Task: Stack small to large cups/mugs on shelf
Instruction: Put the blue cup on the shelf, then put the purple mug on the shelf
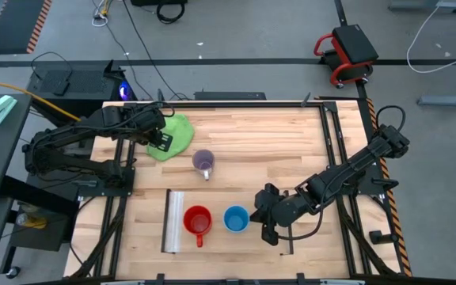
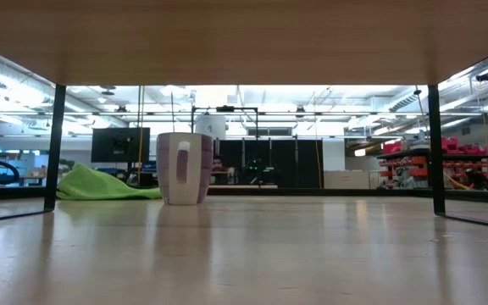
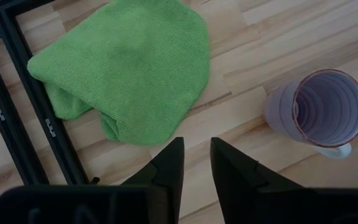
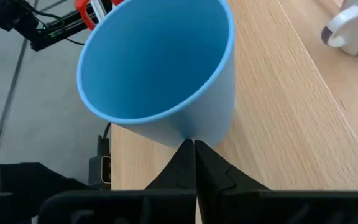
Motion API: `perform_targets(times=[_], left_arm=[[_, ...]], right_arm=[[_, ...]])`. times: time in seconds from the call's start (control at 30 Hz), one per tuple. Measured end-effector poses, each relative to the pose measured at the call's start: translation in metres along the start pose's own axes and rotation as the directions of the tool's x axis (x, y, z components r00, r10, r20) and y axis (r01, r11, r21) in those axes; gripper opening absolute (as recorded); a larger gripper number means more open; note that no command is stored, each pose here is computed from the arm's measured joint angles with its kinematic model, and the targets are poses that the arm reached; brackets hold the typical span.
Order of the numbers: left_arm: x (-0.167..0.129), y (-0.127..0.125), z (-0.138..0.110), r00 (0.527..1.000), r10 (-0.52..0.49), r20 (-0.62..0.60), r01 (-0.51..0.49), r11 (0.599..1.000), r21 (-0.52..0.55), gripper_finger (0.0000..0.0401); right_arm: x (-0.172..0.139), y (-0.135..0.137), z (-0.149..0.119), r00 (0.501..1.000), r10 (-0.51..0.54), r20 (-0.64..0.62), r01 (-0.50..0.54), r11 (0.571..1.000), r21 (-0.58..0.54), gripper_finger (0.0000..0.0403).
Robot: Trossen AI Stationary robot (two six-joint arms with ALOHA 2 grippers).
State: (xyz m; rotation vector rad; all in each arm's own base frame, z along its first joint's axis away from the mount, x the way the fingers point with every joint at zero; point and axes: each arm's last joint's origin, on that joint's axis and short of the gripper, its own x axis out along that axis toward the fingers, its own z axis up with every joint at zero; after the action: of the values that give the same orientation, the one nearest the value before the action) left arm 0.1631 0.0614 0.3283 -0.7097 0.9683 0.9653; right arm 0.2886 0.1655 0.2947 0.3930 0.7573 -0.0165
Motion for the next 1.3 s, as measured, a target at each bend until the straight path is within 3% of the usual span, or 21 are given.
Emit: perform_targets(times=[0.5, 0.63, 0.83, 0.93, 1.1, 1.3], left_arm=[[0.0, 0.0, 0.0, 1.0, 0.002, -0.002, -0.002, 1.0, 0.009, 0.0091], [0.0, 0.001, 0.0, 1.0, 0.005, -0.005, -0.005, 1.0, 0.01, 0.0086], [0.0, 0.001, -0.001, 1.0, 0.005, -0.006, -0.005, 1.0, 0.01, 0.0088], [0.0, 0.001, 0.0, 1.0, 0.005, -0.005, -0.005, 1.0, 0.022, 0.0091], [0.0, 0.001, 0.0, 1.0, 0.014, 0.005, -0.014, 0.999, 0.036, 0.0085], [0.0, 0.001, 0.0, 1.0, 0.017, 0.009, -0.018, 0.999, 0.036, 0.0078]], right_arm=[[0.019, 0.0, 0.001, 1.0, 0.025, -0.007, -0.025, 1.0, 0.004, 0.0], [0.009, -0.002, 0.001, 0.999, -0.031, 0.021, 0.031, 0.999, 0.022, 0.0], [0.002, -0.013, -0.007, 0.989, -0.13, -0.073, 0.135, 0.989, 0.056, 0.0], [0.002, -0.013, -0.007, 0.989, -0.123, -0.083, 0.129, 0.99, 0.064, 0.0003], [-0.011, -0.013, 0.013, 0.986, -0.144, -0.084, 0.147, 0.989, 0.028, 0.0011], [-0.05, -0.021, 0.055, 0.966, -0.243, -0.088, 0.238, 0.969, -0.064, 0.0011]])
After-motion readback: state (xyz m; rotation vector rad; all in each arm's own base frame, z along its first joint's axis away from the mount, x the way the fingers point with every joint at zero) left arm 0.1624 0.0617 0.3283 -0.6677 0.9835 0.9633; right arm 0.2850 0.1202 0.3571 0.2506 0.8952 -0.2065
